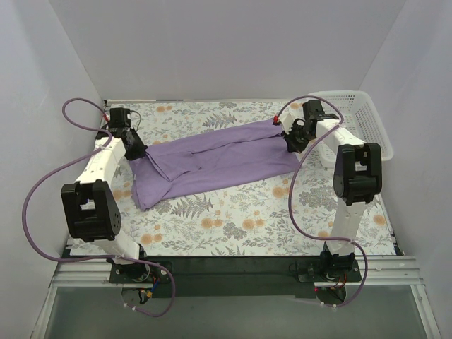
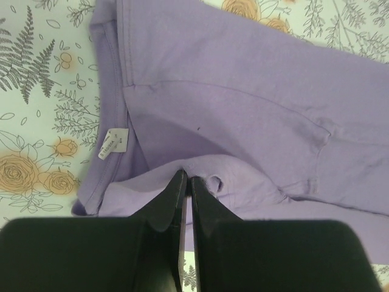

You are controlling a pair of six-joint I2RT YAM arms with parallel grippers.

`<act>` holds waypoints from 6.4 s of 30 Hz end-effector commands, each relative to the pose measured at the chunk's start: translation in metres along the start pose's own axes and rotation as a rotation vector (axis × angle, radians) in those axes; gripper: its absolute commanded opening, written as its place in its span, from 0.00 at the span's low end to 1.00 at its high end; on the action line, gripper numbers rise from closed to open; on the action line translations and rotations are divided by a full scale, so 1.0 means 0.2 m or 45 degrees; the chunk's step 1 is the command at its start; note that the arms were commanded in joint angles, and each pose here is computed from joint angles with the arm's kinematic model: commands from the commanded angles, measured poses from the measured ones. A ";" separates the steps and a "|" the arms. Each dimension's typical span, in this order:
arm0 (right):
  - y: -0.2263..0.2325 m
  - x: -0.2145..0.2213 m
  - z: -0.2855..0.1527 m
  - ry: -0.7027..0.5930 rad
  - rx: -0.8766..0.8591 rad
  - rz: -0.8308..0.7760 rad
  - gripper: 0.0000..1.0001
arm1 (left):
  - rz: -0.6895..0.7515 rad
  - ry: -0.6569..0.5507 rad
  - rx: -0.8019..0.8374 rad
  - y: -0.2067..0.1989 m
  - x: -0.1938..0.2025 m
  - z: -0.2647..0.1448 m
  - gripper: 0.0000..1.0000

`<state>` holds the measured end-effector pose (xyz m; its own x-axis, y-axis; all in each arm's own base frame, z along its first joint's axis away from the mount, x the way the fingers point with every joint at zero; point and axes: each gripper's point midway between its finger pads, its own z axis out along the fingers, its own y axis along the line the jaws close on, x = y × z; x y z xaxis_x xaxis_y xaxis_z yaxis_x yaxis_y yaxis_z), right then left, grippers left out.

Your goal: Fold and stack the t-shirts

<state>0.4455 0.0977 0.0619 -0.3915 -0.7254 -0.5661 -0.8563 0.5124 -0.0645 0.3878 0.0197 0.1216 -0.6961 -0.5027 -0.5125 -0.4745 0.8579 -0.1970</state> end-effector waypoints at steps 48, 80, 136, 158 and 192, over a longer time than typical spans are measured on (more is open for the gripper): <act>-0.25 -0.10 0.10 0.065 0.219 0.069 0.01 | -0.045 -0.139 0.087 -0.02 -0.12 -0.13 0.00; -0.20 -0.29 -0.04 -0.032 0.252 0.004 0.52 | 0.081 -0.109 0.298 -0.18 -0.18 -0.17 0.00; 0.82 -0.44 -0.11 -0.410 -0.397 -0.306 0.65 | 0.044 -0.412 -0.046 -0.10 -0.55 -0.09 0.98; 1.58 -1.60 0.70 -0.479 -0.167 -0.306 0.64 | -0.085 -0.787 0.172 0.28 0.09 -0.61 0.98; 0.87 -1.68 0.67 -0.556 0.392 -0.093 0.01 | -0.071 -0.752 0.188 0.24 0.12 -0.59 0.97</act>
<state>0.4470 0.5055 0.0650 -0.1365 -0.6254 -0.7683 -0.7853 0.5411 -0.3009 0.2832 0.0351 0.1915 -0.2540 -0.4407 -0.8610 -0.3917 0.8608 -0.3250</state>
